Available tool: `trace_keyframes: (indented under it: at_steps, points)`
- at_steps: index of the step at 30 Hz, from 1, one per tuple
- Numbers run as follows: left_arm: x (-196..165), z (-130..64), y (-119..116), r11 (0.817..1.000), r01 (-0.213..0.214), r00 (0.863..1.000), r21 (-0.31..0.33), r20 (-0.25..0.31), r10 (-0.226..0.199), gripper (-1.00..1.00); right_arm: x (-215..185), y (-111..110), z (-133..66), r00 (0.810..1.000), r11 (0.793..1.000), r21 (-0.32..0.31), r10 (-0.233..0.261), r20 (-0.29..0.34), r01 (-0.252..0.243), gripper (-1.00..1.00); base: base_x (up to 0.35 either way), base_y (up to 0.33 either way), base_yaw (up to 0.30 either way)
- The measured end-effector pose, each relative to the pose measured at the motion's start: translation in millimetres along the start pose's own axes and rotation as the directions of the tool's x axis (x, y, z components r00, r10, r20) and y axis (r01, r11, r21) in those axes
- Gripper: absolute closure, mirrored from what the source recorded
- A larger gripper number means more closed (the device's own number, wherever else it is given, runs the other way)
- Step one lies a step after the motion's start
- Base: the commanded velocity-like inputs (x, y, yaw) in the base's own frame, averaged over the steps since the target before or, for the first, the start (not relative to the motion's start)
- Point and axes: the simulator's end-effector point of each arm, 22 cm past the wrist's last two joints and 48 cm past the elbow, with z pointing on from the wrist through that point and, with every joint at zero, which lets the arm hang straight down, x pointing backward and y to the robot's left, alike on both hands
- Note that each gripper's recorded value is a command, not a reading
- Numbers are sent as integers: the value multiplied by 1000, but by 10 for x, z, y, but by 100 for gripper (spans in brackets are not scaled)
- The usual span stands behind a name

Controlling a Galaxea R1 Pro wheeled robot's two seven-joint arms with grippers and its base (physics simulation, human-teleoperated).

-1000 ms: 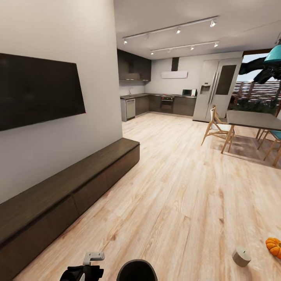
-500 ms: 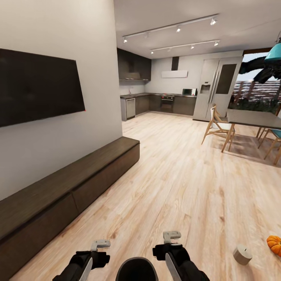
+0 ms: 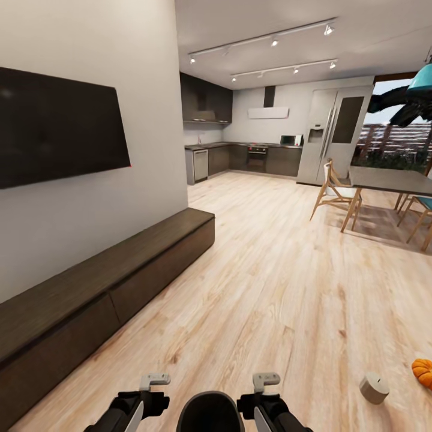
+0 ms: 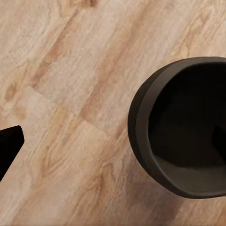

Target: Place each of the two pumpkins and all three candles from the living room inside a cabinet in the living room (use any cabinet), then make sure every cabinet is closed, and position the cauldron so it is next to a table in the living room.

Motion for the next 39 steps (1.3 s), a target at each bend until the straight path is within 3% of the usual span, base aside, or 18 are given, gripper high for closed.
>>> trace_keyframes:
  at_steps: [6,16,24,39]
  points:
    - [102,129,-2,1000,-6,1000,-1,11,6,-100,-48,2,107,998,1000,0,14,62,-14,-100,0,0,0]
    - [195,292,-104,1000,11,1000,19,16,-11,-100,0,19,273,995,1000,-8,22,99,-21,-100,0,0,0]
    - [338,451,-168,997,59,998,43,16,-59,-100,337,17,502,997,1000,-1,10,81,-10,-100,0,0,0]
    - [642,764,-279,996,59,998,67,31,-61,-100,488,69,762,993,1000,-21,13,114,-11,-100,0,0,0]
